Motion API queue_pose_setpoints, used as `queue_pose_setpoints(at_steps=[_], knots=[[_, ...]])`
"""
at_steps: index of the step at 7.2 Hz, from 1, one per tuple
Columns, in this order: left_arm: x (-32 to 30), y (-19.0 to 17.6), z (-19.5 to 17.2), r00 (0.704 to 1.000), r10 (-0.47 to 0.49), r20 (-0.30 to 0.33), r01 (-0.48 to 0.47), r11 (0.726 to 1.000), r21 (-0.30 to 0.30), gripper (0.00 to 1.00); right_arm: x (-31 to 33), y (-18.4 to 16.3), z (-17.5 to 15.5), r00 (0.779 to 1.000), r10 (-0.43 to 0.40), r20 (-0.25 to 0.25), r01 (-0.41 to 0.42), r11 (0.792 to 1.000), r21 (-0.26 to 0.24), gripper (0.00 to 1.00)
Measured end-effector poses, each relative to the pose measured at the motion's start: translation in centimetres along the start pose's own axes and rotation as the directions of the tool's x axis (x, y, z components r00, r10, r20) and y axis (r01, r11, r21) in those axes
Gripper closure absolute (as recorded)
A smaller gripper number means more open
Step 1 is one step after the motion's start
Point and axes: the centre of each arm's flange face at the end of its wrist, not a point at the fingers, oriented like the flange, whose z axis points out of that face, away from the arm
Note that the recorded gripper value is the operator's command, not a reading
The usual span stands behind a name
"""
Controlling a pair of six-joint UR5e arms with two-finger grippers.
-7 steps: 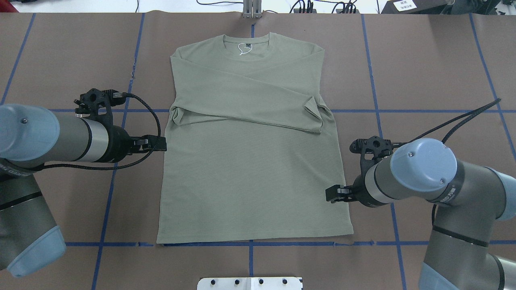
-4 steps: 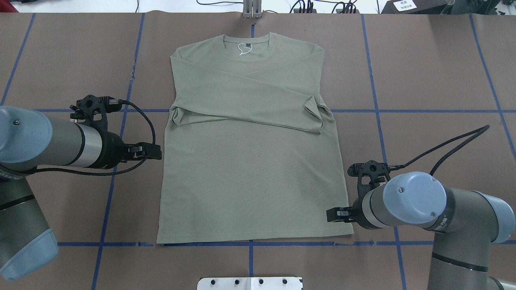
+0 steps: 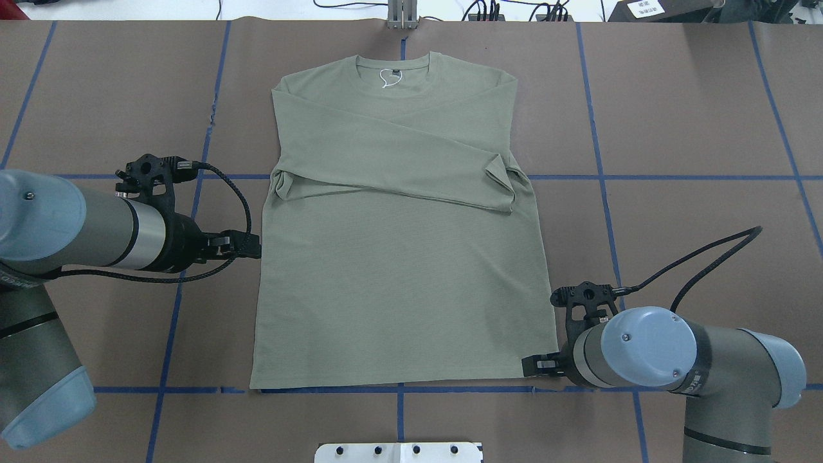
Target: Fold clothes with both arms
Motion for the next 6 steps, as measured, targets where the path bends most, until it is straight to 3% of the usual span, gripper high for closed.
queue_pose_setpoints(at_steps=[5, 6], knots=[[0.4, 0.0, -0.3, 1.000, 0.001, -0.010, -0.001, 1.000, 0.002, 0.00, 0.1, 0.1, 1.2, 1.000, -0.003, -0.016, 0.002, 1.000, -0.019, 0.01], [0.5, 0.0, -0.3, 1.000, 0.002, -0.012, -0.002, 1.000, 0.002, 0.00, 0.2, 0.2, 1.5, 1.000, -0.002, -0.020, 0.002, 1.000, -0.025, 0.12]])
